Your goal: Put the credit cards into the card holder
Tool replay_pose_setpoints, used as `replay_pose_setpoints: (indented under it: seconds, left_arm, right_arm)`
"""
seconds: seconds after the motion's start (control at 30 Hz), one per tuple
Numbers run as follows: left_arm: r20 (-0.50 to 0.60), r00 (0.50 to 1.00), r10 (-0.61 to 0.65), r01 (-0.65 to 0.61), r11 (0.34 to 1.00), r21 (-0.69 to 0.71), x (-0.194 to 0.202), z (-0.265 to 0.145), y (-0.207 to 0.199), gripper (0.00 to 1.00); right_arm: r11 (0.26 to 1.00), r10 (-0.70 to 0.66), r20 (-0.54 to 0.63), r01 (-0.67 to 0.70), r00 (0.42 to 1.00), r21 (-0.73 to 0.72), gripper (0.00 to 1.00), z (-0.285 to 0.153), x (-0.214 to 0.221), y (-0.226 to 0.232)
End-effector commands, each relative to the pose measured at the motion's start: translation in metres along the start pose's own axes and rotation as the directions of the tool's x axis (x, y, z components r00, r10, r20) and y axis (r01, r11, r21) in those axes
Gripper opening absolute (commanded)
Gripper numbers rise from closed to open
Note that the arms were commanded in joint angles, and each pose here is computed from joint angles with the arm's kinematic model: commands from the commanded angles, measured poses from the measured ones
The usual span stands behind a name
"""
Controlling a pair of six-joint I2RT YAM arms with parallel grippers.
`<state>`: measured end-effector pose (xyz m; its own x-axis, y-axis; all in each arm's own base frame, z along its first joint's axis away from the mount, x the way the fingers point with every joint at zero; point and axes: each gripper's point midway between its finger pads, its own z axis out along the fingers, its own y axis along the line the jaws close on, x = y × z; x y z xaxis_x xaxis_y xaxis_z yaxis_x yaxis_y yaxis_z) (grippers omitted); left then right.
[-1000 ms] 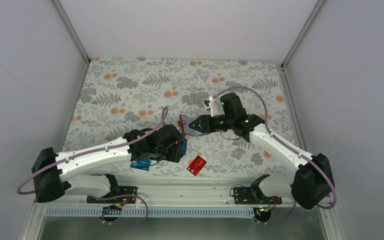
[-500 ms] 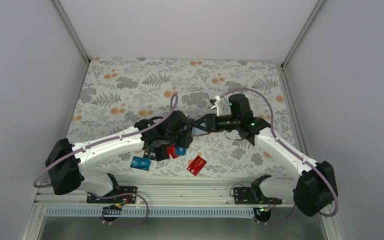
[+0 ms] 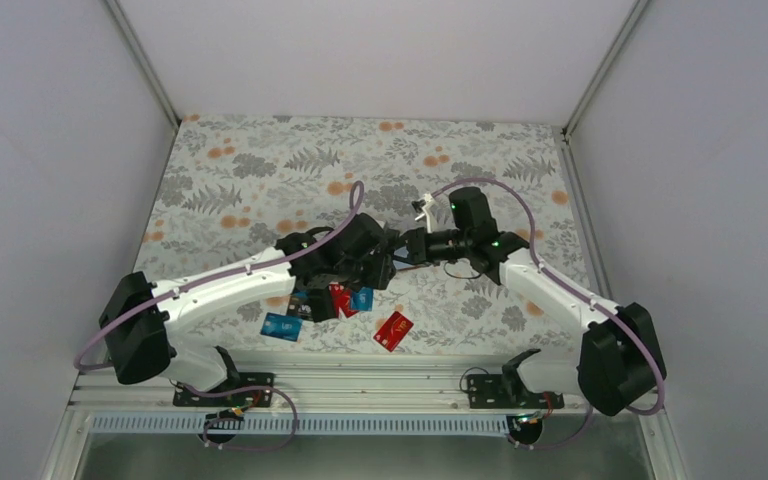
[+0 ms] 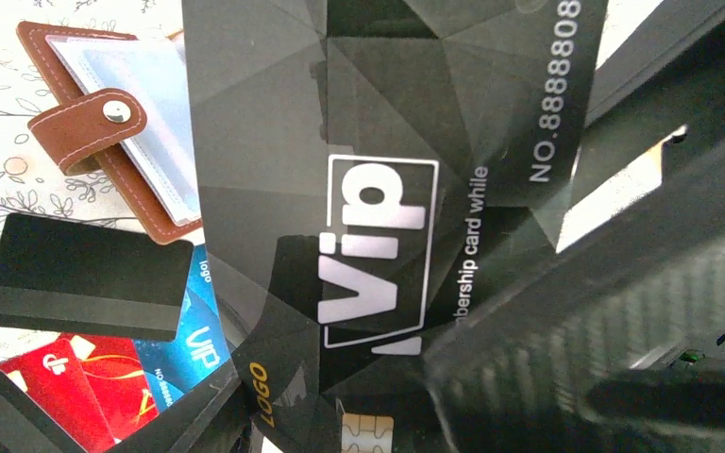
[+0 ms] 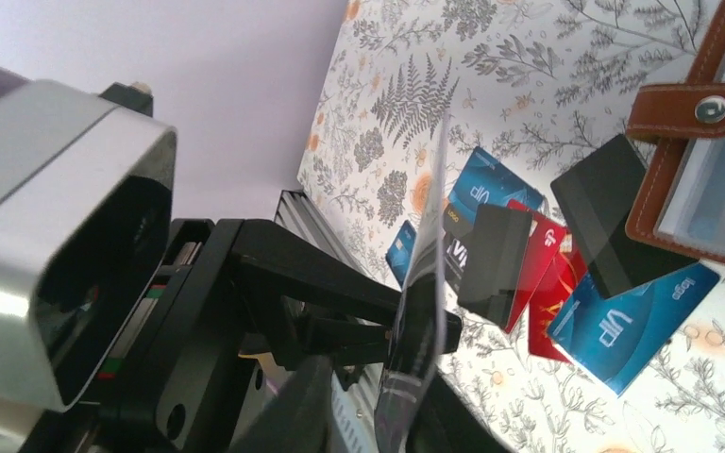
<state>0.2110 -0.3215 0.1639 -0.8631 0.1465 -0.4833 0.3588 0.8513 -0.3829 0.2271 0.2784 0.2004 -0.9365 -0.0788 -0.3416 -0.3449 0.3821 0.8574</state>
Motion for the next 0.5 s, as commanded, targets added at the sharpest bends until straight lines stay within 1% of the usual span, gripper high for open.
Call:
replay_pose_setpoints:
  seconds: [0.0,0.07,0.1,0.13,0.2,0.33,0.4,0.47]
  left_arm:
    - [0.028,0.999,0.022,-0.023,0.999,0.022,-0.013,-0.001,-0.009,0.54]
    - [0.033,0.999,0.025,-0.026,0.999,0.025,-0.014,-0.001,-0.010,0.54]
    - [0.036,0.999,0.025,-0.026,0.999,0.023,-0.015,-0.001,-0.010,0.54]
    - [0.040,0.999,0.026,-0.027,0.999,0.020,-0.016,-0.002,-0.009,0.55]
    - [0.048,0.998,0.027,-0.028,1.000,0.014,-0.018,-0.003,-0.006,0.61]
    - [0.050,0.998,0.043,-0.043,0.999,0.002,-0.023,-0.007,0.008,0.81]
    - [0.065,0.997,0.050,-0.051,0.999,0.011,-0.030,-0.014,0.019,0.86]
    - [0.091,0.993,0.074,-0.078,0.996,0.046,-0.039,-0.023,0.024,0.87]
  right_arm:
    - [1.000,-0.016,0.010,0.016,1.000,-0.021,0.16,0.000,-0.009,0.006]
    - [1.000,-0.009,0.010,0.009,1.000,-0.013,0.06,0.001,-0.010,0.004]
    - [1.000,-0.008,0.010,0.009,1.000,-0.011,0.05,0.002,-0.011,0.003]
    - [1.000,-0.009,0.009,0.009,1.000,-0.009,0.04,0.002,-0.011,0.003]
    - [1.000,-0.015,0.016,0.015,1.000,-0.001,0.04,0.002,-0.015,0.002]
    - [0.999,-0.041,0.038,0.040,0.998,0.026,0.04,-0.005,-0.028,-0.004]
    - [0.998,-0.057,0.050,0.055,0.997,0.033,0.04,-0.010,-0.036,-0.009]
    - [0.997,-0.072,0.050,0.071,0.996,0.022,0.04,-0.013,-0.042,-0.012]
